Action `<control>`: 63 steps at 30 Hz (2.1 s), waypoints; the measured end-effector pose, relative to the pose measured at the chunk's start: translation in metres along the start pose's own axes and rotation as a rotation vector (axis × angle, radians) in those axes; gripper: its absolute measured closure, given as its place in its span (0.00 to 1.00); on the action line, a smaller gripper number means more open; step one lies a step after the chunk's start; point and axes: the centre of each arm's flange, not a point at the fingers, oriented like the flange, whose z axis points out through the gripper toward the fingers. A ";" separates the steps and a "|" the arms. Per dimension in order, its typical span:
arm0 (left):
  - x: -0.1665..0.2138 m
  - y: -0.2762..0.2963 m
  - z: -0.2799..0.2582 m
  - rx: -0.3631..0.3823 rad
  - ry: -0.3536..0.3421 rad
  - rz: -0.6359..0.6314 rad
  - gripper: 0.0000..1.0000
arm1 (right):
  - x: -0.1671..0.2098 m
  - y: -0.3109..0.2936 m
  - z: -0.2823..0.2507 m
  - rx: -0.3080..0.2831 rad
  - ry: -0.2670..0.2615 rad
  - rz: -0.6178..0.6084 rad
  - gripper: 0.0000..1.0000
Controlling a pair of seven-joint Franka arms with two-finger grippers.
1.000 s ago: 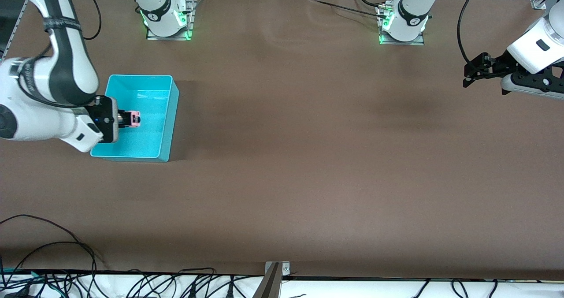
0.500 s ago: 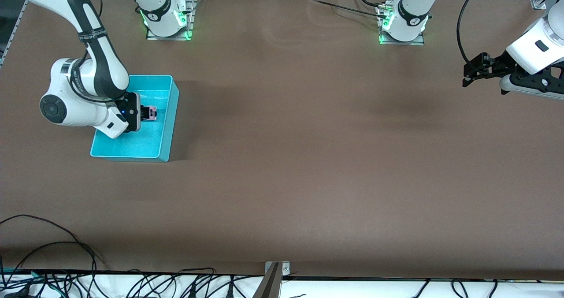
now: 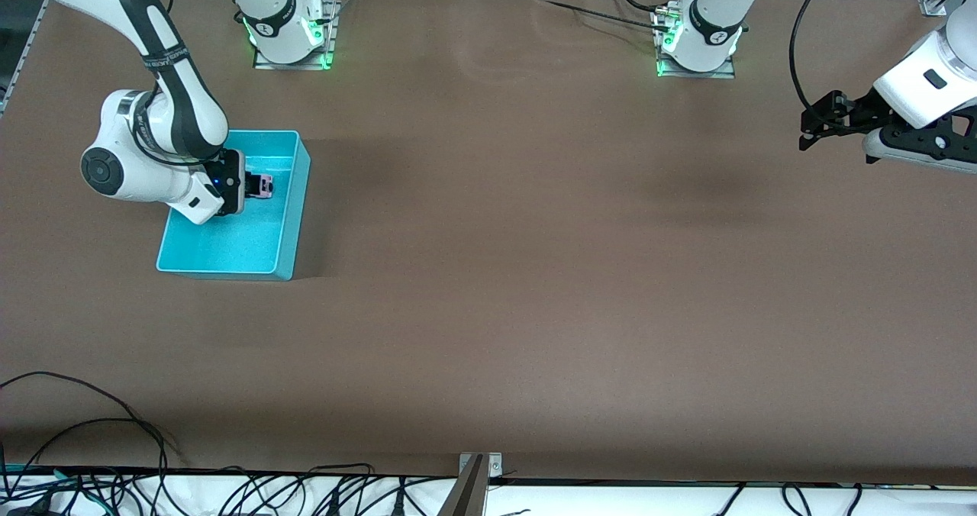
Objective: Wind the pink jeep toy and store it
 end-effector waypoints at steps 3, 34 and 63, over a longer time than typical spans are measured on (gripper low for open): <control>0.000 0.000 0.000 0.000 0.000 0.000 0.00 | 0.000 0.000 -0.002 -0.004 0.000 0.001 0.45; 0.000 -0.001 0.000 0.000 -0.001 -0.002 0.00 | 0.043 0.007 -0.292 -0.105 0.149 0.636 0.00; 0.000 -0.002 0.000 0.000 -0.001 -0.004 0.00 | 0.020 -0.039 -0.421 -0.306 0.255 1.433 0.00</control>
